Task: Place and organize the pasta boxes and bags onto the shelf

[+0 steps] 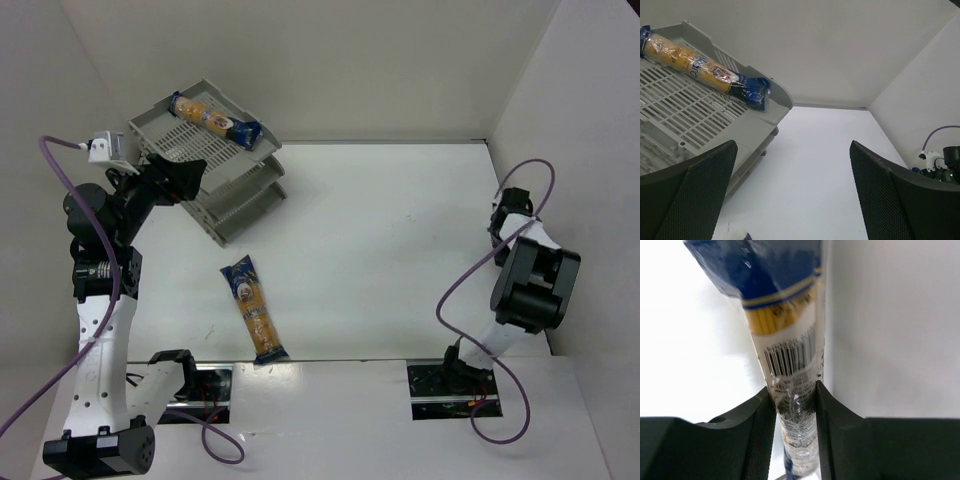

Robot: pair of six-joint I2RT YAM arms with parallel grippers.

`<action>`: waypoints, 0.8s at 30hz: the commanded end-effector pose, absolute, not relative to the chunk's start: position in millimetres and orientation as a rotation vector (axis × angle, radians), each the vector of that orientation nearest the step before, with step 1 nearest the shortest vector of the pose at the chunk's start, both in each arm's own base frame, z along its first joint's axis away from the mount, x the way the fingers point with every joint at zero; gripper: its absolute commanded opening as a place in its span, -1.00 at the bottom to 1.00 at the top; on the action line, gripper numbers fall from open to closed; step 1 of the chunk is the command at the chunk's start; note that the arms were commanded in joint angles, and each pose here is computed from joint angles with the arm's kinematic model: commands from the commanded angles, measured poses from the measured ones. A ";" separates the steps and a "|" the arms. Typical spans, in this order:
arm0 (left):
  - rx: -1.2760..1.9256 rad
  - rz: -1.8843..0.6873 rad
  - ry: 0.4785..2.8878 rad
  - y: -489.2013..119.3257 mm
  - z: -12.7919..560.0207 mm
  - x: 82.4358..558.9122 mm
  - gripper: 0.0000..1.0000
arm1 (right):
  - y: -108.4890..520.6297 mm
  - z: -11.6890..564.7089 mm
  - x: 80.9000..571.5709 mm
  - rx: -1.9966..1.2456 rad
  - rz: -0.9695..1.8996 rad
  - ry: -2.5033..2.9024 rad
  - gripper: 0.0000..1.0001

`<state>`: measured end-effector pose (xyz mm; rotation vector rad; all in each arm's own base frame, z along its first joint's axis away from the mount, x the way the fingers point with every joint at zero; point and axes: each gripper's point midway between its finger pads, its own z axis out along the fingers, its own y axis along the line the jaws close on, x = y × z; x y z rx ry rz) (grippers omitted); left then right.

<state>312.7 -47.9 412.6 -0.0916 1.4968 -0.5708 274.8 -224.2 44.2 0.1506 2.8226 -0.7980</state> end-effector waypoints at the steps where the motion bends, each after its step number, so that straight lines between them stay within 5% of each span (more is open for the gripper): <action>1: -0.065 -0.584 1.403 -50.0 443.6 307.1 1.00 | -150.5 111.7 315.4 0.007 -0.605 2.576 -1.00; 8: -0.071 -0.591 1.403 -50.7 438.2 304.1 1.00 | 11.5 144.6 322.0 -0.416 -0.230 2.434 -0.91; 10: -0.071 -0.591 1.403 -50.7 438.2 304.1 1.00 | 32.7 138.3 316.0 -0.483 -0.073 2.482 0.33; 11: -0.075 -0.592 1.412 -50.7 436.2 304.2 1.00 | 37.8 133.8 315.2 -0.574 -0.040 2.494 0.79; 12: -0.063 -0.581 1.403 -50.4 440.0 303.2 1.00 | 44.5 135.8 314.2 -0.617 -0.012 2.484 1.00; 24: -0.062 -0.564 1.404 -46.9 440.2 297.9 1.00 | 59.2 104.5 320.6 -1.337 -0.127 2.289 1.00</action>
